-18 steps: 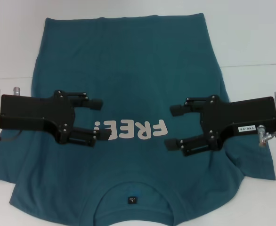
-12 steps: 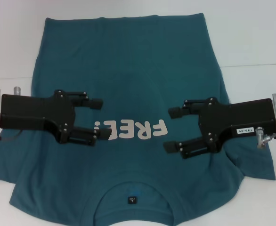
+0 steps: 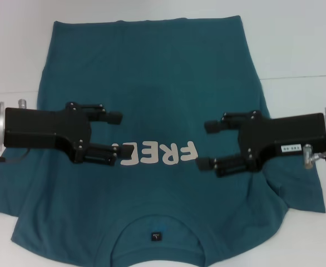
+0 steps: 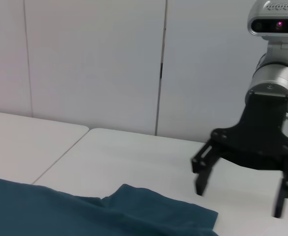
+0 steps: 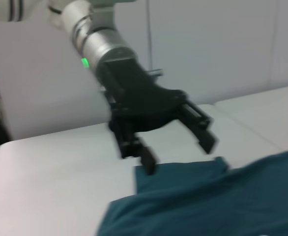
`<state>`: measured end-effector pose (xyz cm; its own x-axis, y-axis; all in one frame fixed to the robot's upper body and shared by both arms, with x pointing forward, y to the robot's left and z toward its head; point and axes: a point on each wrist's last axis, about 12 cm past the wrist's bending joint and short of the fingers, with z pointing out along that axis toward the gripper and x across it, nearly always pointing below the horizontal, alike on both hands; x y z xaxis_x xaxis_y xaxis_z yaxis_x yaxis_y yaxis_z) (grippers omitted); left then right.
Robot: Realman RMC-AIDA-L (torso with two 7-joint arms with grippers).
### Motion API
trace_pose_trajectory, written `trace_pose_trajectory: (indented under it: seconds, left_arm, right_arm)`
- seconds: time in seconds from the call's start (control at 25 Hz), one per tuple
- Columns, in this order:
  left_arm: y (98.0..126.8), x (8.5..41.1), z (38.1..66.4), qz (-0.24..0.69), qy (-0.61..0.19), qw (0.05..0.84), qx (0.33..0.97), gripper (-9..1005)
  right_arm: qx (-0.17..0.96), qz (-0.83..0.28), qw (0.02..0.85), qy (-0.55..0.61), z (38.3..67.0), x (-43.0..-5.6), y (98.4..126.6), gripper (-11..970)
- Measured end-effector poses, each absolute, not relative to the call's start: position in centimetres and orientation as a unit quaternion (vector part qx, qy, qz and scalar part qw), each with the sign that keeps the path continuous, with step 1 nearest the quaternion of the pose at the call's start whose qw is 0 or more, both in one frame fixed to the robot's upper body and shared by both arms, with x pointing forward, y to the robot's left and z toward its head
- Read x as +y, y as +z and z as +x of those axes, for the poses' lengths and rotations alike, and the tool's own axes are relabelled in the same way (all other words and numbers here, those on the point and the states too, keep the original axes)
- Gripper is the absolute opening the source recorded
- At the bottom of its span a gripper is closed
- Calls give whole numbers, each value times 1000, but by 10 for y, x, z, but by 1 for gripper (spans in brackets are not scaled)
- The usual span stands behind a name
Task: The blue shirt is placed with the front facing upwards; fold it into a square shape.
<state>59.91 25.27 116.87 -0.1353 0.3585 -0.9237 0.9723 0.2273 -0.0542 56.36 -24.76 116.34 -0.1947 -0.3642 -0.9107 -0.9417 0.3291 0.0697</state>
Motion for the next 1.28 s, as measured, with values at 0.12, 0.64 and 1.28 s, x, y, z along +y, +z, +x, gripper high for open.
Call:
trace_pose_trajectory:
  seconds: [0.12, 0.64, 1.28]
  left_arm:
    - [1168, 251, 600, 502, -362, 424, 661, 843]
    - [1162, 248, 605, 474, -358, 428, 681, 843]
    - [1164, 240, 606, 454, -380, 422, 687, 843]
  right_arm:
    - [714, -438, 438, 326, 571, -252, 1164, 928]
    - [819, -286, 429, 251, 610, -277, 1177, 927]
    - [947, -190, 249, 65, 627, -302, 1177, 926]
